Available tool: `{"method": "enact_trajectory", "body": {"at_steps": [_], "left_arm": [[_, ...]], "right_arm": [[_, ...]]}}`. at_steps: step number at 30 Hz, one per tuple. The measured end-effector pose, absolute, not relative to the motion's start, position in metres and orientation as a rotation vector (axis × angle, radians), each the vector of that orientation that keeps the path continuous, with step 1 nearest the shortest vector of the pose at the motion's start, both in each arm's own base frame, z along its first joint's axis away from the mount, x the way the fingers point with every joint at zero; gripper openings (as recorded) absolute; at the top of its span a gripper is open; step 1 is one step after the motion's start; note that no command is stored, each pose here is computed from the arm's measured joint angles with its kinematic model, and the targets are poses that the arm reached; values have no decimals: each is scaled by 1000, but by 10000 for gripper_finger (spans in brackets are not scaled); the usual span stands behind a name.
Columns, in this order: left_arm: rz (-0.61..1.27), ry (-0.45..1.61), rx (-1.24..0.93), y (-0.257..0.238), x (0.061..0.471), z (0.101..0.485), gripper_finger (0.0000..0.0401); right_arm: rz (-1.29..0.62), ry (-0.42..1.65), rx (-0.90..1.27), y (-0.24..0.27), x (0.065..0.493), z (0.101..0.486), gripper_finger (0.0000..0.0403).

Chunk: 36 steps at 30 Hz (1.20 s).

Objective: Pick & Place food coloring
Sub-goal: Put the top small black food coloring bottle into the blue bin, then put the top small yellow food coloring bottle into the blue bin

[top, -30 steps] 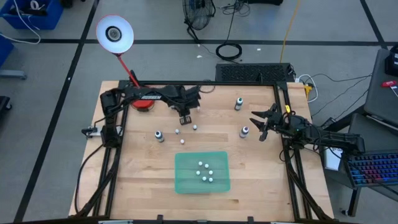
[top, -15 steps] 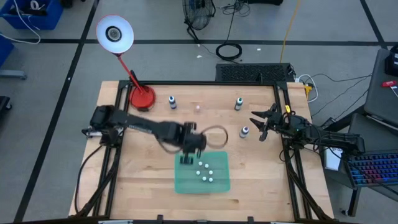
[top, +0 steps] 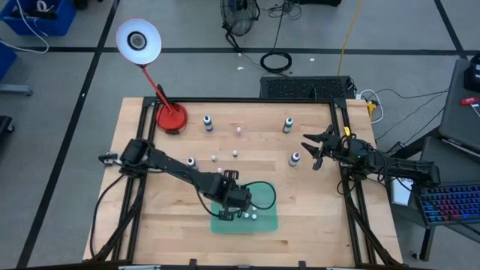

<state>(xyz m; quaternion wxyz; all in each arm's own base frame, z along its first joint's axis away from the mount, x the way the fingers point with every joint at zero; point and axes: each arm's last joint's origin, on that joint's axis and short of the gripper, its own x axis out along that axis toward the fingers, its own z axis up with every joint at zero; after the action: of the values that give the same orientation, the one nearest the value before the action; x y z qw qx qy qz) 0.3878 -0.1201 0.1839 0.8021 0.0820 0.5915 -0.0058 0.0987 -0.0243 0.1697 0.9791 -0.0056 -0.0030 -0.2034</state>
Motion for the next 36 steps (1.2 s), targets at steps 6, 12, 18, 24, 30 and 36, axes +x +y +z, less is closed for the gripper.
{"method": "enact_trajectory", "body": {"at_steps": [6, 12, 18, 24, 30, 36], "left_arm": [[-33, 1332, 135, -110, 395, 163, 67], [-24, 1342, 107, -104, 397, 161, 87], [-15, 1341, 87, -104, 397, 163, 183], [-4, 1287, 45, -104, 396, 186, 231], [81, 1204, 106, -94, 377, 237, 240], [340, 1036, 304, -42, 366, 287, 240]], "right_arm": [[-409, -6, -11, -24, 99, 170, 141], [-410, -7, -11, -24, 99, 170, 141], [-409, -7, -11, -24, 99, 170, 141], [-409, -7, -11, -24, 99, 170, 141], [-409, -7, -11, -24, 99, 170, 141], [-410, -7, -11, -24, 99, 170, 141]]}}
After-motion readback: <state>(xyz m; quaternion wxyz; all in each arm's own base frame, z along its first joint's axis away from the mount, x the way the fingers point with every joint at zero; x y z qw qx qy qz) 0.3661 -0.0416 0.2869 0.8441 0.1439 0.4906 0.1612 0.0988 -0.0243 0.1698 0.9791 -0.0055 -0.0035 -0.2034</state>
